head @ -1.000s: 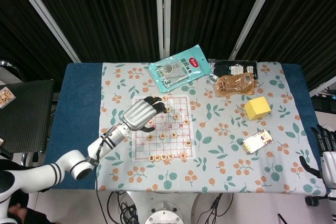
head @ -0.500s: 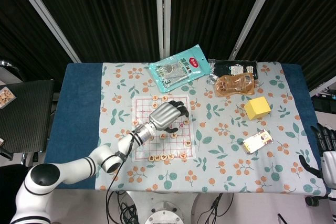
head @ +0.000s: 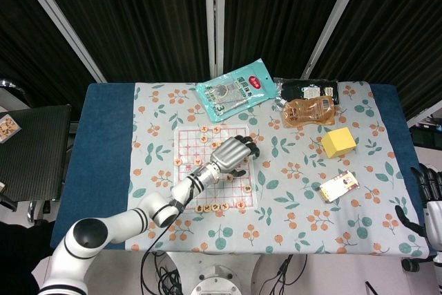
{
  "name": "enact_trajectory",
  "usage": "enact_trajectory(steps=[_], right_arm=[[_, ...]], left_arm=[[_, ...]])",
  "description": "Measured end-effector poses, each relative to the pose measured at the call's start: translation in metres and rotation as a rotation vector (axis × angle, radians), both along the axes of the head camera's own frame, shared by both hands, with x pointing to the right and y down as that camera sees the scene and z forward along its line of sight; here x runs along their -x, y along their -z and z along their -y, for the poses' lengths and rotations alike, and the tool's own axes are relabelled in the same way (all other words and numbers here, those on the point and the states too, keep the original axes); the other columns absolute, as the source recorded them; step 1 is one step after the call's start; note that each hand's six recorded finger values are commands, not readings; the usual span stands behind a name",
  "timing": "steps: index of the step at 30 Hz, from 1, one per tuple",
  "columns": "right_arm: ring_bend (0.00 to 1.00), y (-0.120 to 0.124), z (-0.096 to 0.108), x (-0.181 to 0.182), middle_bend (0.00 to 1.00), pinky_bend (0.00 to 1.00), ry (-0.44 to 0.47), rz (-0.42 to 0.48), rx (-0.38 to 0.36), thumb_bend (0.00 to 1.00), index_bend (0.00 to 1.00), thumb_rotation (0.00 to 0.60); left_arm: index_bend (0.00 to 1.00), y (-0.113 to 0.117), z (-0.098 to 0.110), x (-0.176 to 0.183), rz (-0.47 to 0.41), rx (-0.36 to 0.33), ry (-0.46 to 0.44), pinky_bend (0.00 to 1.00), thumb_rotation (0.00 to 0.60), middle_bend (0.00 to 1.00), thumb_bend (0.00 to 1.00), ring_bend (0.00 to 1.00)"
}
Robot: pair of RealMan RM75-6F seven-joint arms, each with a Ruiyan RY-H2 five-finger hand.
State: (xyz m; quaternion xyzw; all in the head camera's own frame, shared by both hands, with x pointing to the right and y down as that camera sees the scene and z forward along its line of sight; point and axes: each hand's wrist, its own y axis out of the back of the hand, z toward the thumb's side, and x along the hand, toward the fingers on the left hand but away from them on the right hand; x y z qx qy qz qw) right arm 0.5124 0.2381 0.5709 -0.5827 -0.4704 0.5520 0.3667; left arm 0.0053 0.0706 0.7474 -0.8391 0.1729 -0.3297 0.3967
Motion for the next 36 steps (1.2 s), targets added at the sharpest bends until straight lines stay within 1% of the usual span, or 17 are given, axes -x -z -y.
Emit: enact_trajectory(steps=[7, 11, 20, 26, 30, 36], right_arm=[[0.0, 0.004, 0.0, -0.007, 0.0, 0.0, -0.018, -0.01, -0.009, 0.23, 0.0, 0.6], [0.0, 0.003, 0.0, -0.007, 0.0, 0.0, -0.019, -0.008, -0.009, 0.23, 0.0, 0.6], [0.0, 0.002, 0.0, -0.008, 0.0, 0.0, -0.025, -0.009, -0.009, 0.23, 0.0, 0.6], [0.0, 0.002, 0.0, -0.01, 0.0, 0.0, -0.03, -0.008, -0.009, 0.23, 0.0, 0.6], [0.0, 0.001, 0.0, -0.011, 0.0, 0.0, -0.032, -0.009, -0.004, 0.23, 0.0, 0.6], [0.0, 0.001, 0.001, -0.012, 0.0, 0.0, -0.036, -0.011, -0.006, 0.23, 0.0, 0.6]], left_arm=[[0.34, -0.013, 0.007, 0.0, 0.059, -0.031, -0.004, 0.23, 0.6, 0.28, 0.24, 0.15], [0.34, -0.022, 0.004, 0.003, 0.085, -0.032, -0.005, 0.23, 0.6, 0.27, 0.24, 0.15], [0.34, -0.032, 0.003, 0.009, 0.108, -0.036, 0.0, 0.23, 0.6, 0.27, 0.24, 0.15], [0.37, -0.036, 0.001, 0.01, 0.123, -0.034, -0.008, 0.22, 0.6, 0.26, 0.24, 0.15], [0.39, -0.038, -0.001, 0.011, 0.124, -0.03, -0.008, 0.21, 0.6, 0.23, 0.26, 0.13], [0.39, -0.037, 0.0, 0.01, 0.111, -0.024, 0.0, 0.21, 0.6, 0.23, 0.26, 0.13]])
